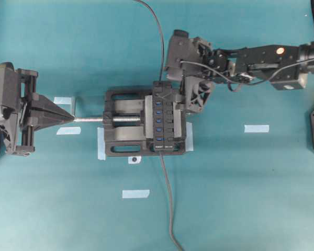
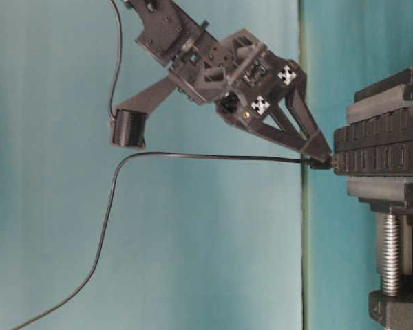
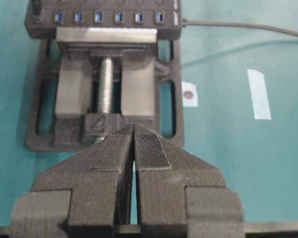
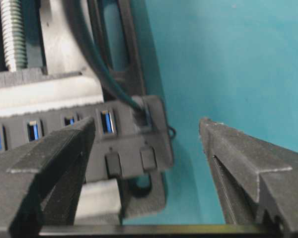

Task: Insert the USB into the second port from the front of the fixed hub.
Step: 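Lower the right gripper and close it on the black USB cable plug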

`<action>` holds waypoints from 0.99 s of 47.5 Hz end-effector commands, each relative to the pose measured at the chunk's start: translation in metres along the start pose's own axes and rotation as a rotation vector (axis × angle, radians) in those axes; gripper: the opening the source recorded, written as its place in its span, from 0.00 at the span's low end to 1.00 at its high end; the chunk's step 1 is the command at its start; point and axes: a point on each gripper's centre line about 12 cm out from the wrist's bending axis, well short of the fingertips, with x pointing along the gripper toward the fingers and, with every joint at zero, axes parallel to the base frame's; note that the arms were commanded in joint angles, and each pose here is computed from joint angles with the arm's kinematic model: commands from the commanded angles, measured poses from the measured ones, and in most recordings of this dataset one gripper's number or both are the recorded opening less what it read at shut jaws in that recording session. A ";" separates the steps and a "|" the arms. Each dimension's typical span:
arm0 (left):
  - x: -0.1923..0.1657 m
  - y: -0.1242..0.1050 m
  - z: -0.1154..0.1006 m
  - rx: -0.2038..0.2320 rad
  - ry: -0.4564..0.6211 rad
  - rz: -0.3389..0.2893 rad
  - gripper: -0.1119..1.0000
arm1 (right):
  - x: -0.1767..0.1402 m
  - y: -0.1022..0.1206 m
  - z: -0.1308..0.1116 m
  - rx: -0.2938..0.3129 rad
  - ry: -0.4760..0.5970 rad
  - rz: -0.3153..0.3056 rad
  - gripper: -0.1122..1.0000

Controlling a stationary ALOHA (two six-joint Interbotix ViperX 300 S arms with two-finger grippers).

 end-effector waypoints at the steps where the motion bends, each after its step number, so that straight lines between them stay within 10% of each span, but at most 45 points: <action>1: -0.001 0.000 0.010 0.001 -0.026 0.001 0.10 | -0.004 0.001 0.014 0.005 -0.048 0.000 0.86; 23: -0.001 0.000 0.010 0.001 -0.026 0.001 0.10 | -0.002 0.001 0.016 0.006 -0.051 0.000 0.82; 47: -0.001 0.000 0.011 0.002 -0.031 0.001 0.10 | 0.002 0.009 0.013 -0.009 -0.040 0.015 0.30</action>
